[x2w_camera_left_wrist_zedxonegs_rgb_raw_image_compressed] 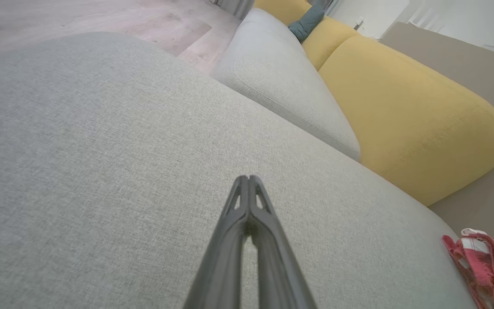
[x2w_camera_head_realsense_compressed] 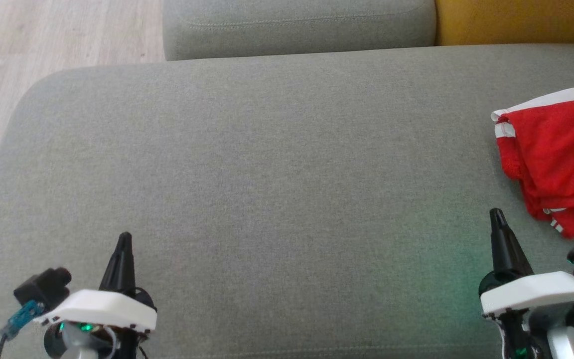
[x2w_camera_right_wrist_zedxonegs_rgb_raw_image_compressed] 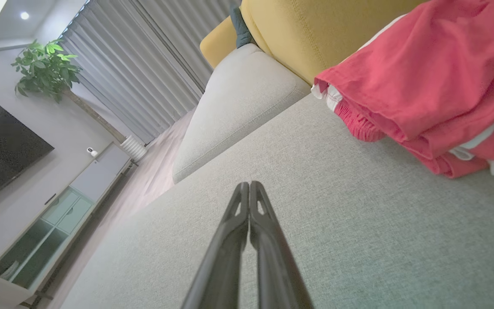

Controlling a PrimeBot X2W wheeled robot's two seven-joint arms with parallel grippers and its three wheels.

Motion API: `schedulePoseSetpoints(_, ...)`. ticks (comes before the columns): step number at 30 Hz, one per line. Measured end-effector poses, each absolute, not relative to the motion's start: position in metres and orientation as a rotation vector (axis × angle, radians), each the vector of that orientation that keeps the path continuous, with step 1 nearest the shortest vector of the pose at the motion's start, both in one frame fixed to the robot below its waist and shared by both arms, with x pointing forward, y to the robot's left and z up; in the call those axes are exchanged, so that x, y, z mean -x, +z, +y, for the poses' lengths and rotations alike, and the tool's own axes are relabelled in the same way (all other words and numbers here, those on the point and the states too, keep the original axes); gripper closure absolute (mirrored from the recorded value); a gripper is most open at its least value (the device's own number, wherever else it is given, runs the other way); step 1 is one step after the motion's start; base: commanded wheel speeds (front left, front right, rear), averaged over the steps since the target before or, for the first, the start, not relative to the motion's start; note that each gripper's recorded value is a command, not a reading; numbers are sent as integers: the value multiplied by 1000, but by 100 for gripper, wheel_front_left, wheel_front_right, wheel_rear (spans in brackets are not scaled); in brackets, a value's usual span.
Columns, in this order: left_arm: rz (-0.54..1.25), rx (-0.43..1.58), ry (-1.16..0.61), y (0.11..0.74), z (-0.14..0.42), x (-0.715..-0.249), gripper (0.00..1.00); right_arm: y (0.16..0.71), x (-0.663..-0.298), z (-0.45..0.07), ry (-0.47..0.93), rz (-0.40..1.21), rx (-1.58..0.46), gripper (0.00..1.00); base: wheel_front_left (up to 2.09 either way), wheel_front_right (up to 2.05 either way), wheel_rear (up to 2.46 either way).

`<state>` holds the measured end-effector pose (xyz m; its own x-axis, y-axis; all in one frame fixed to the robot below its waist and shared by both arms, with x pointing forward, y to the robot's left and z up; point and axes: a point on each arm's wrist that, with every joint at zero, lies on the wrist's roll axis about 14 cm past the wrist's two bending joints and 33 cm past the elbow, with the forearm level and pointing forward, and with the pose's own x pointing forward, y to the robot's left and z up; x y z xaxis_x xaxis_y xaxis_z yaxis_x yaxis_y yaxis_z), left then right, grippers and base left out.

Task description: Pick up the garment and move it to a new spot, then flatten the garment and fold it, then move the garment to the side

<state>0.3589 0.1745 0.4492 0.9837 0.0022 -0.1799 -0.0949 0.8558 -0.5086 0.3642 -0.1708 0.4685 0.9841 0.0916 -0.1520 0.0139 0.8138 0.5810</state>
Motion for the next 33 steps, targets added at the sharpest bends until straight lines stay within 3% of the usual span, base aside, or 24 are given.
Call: schedulePoseSetpoints(33,193,941,95,450,181,-362,100,469,-366,-181,-17,150,-994,100,0,0,0)
